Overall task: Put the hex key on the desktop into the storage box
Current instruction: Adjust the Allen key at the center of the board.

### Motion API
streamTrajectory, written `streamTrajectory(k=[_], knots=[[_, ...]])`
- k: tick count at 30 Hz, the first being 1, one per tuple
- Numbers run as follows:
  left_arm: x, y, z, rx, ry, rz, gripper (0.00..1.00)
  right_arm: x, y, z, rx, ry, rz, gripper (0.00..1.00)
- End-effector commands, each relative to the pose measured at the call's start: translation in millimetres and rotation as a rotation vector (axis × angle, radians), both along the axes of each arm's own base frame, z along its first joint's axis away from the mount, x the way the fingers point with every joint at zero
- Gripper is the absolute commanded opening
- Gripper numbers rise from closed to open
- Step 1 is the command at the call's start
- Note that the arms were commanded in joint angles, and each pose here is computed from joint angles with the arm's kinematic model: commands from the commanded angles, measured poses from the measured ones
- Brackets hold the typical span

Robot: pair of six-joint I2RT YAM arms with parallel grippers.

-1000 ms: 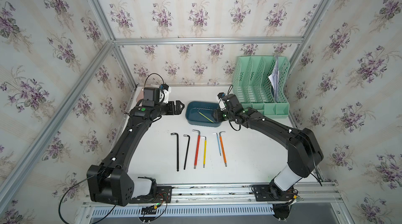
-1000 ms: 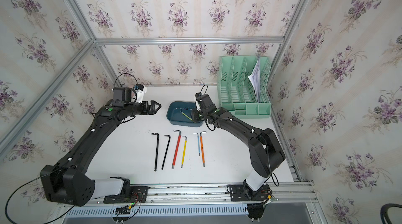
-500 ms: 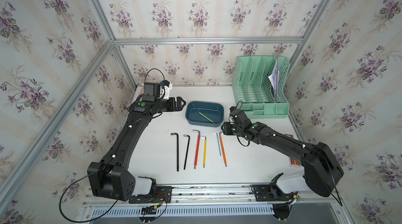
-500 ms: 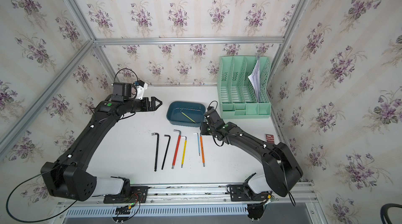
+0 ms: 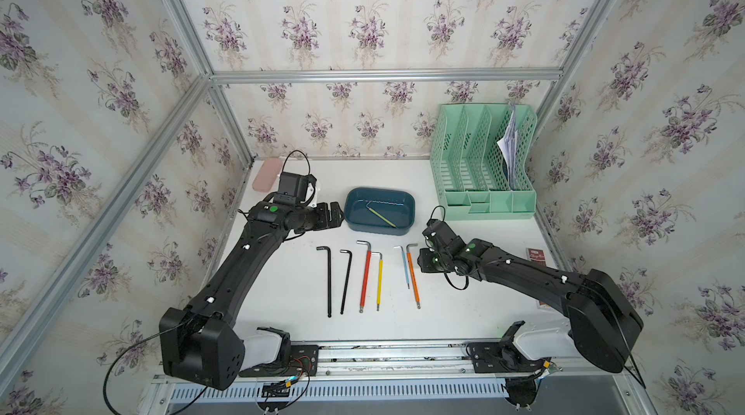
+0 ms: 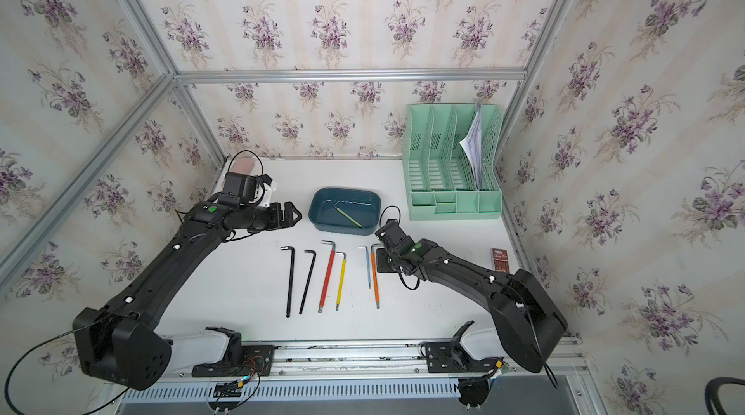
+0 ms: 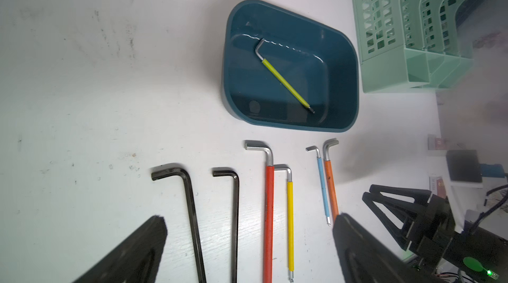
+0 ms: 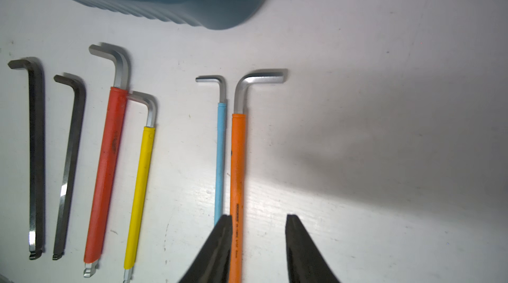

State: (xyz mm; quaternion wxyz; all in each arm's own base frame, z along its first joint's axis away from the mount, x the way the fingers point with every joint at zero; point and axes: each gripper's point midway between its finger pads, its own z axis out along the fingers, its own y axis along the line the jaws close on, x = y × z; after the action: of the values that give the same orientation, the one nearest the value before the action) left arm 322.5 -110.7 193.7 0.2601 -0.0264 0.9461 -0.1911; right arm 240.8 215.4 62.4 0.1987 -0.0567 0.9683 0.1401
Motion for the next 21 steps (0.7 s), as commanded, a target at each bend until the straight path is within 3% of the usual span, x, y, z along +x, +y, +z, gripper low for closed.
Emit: streamTrajectory(k=[1,7,12,16,21], knots=[[-8.2,11.3,-11.6,0.052,0.022,0.033,0.99,3.6,7.9,-0.1,0.022,-0.010,-0.009,0.40],[-19.3,13.2,-29.4,0.065,0.061,0.024,0.99,5.6,17.3,7.0,0.039,-0.005,0.011,0.44],[-19.8,18.1,-41.6,0.061,0.084,0.088,0.99,27.4,17.5,46.4,0.039,-0.124,-0.026,0.48],[-15.6,21.0,-19.6,0.058,0.023,0.111,0.99,25.5,15.5,54.6,0.073,-0.151,-0.035,0.50],[-22.7,34.1,-3.8,0.133,-0.010,0.108,0.99,19.7,16.6,42.9,0.045,-0.103,-0.007,0.49]])
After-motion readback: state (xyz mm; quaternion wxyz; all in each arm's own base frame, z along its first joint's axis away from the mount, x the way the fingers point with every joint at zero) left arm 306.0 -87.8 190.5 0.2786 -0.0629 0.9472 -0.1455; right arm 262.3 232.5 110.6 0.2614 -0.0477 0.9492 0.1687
